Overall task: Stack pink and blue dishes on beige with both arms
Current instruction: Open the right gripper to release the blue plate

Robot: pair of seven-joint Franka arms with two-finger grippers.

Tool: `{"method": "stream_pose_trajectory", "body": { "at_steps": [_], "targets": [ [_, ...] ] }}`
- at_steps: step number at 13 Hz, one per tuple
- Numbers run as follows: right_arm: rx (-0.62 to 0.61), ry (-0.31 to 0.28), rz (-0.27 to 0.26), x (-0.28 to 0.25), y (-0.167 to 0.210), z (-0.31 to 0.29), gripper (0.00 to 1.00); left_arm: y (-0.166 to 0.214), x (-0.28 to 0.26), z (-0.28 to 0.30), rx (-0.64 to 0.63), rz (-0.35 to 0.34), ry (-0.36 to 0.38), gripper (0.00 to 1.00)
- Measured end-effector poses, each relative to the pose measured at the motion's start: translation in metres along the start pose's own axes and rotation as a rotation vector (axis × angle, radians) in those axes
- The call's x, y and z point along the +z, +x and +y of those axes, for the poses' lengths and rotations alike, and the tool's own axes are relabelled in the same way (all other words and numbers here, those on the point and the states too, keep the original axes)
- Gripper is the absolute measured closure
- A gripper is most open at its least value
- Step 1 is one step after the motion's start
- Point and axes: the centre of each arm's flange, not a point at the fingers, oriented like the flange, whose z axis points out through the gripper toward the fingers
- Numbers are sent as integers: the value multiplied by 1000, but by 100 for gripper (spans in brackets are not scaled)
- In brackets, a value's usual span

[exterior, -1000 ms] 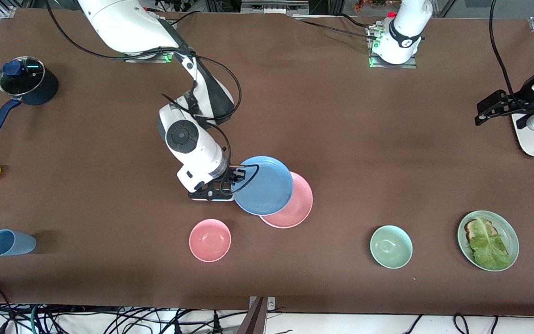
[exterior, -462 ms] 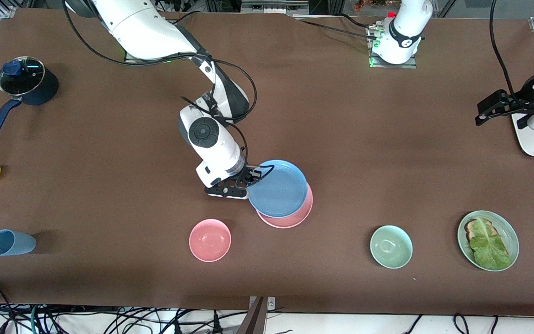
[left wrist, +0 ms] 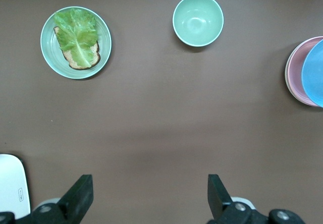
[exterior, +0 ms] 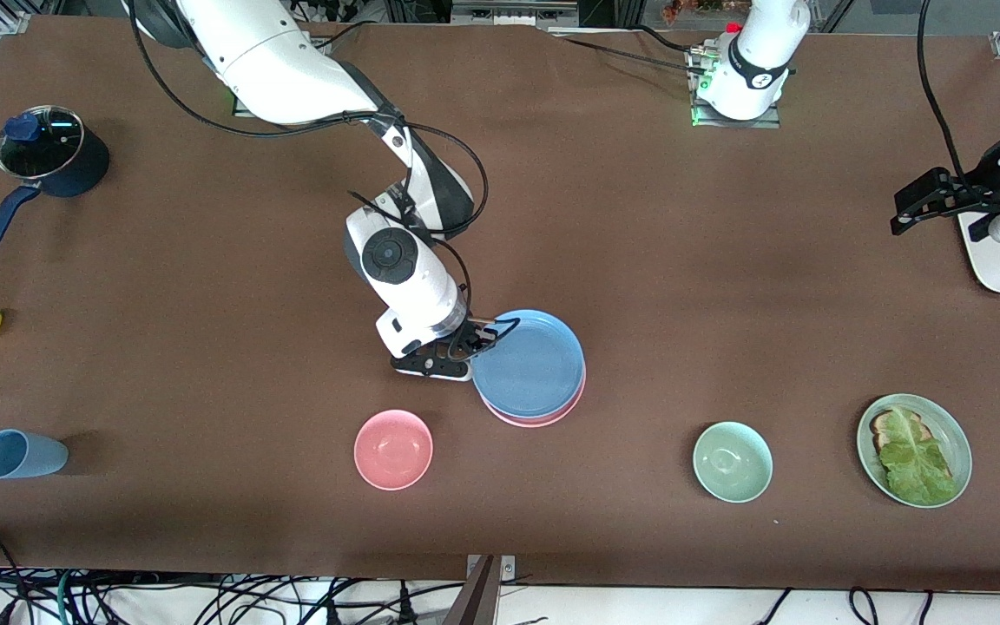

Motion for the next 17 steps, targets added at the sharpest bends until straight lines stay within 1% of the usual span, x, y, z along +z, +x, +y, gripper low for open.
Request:
{"method": "stream_pose_trajectory", "body": {
  "at_steps": [7,9,10,12,14,17],
  "targets": [
    [0,7,5,14,-7,-4,96,0,0,1,1,1,0,0],
    [-5,7,14,14,-6,-4,96,0,0,1,1,1,0,0],
    [-6,6,17,13,-5,-3,93,0,0,1,1,1,0,0],
    [-4,4,25,13,-2,-1,92,0,0,1,3,1,0,0],
    [1,4,35,10,3,1,74,0,0,2,4,1,0,0],
    [7,4,59,1,14,4,40,0,0,3,5,1,0,0]
  ]
}}
